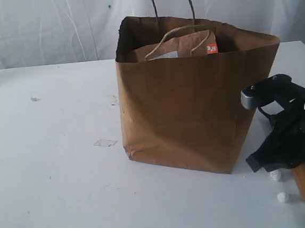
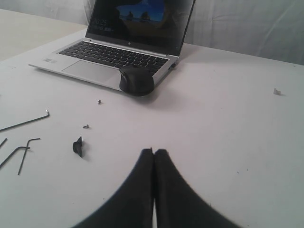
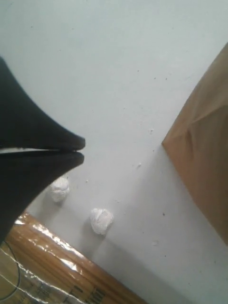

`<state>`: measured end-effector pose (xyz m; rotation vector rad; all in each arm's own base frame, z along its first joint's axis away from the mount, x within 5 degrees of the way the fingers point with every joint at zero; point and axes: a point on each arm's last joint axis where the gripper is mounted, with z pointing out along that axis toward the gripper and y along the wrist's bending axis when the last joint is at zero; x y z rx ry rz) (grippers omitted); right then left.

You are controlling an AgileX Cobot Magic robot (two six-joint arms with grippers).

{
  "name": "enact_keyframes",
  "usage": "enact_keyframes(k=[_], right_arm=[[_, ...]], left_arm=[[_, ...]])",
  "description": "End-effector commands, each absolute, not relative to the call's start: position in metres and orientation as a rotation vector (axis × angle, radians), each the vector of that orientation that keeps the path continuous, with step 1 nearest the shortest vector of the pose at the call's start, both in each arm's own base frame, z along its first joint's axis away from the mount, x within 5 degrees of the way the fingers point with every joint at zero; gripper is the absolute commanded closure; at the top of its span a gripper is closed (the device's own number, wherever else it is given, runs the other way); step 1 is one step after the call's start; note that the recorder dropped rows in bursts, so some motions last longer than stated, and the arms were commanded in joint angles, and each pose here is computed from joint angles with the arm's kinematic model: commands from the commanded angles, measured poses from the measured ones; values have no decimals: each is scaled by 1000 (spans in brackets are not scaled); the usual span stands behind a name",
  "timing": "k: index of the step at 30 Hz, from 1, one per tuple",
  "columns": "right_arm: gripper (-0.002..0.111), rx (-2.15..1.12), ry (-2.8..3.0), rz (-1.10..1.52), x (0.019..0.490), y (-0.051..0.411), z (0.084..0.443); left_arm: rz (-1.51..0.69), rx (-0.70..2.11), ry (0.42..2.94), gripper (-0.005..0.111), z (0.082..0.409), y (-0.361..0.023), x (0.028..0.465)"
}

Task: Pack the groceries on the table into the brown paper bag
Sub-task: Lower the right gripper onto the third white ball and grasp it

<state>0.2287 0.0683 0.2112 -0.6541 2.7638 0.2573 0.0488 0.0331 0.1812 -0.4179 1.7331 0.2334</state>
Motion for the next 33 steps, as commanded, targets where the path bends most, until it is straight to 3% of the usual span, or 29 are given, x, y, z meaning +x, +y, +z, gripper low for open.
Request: enact_keyframes(k=[1, 7, 10, 33], right_arm=[[100, -698, 2762, 218, 233, 69, 203], [79, -648, 2798, 73, 241, 61, 193], [74, -615, 2775, 67, 248, 62, 187], [72, -524, 2831, -39, 254, 55, 152]], left_arm=[[243, -403, 1733, 107, 180, 33, 49], [243, -403, 1733, 107, 180, 33, 49], [243, -403, 1733, 107, 180, 33, 49], [243, -403, 1733, 107, 180, 33, 49]])
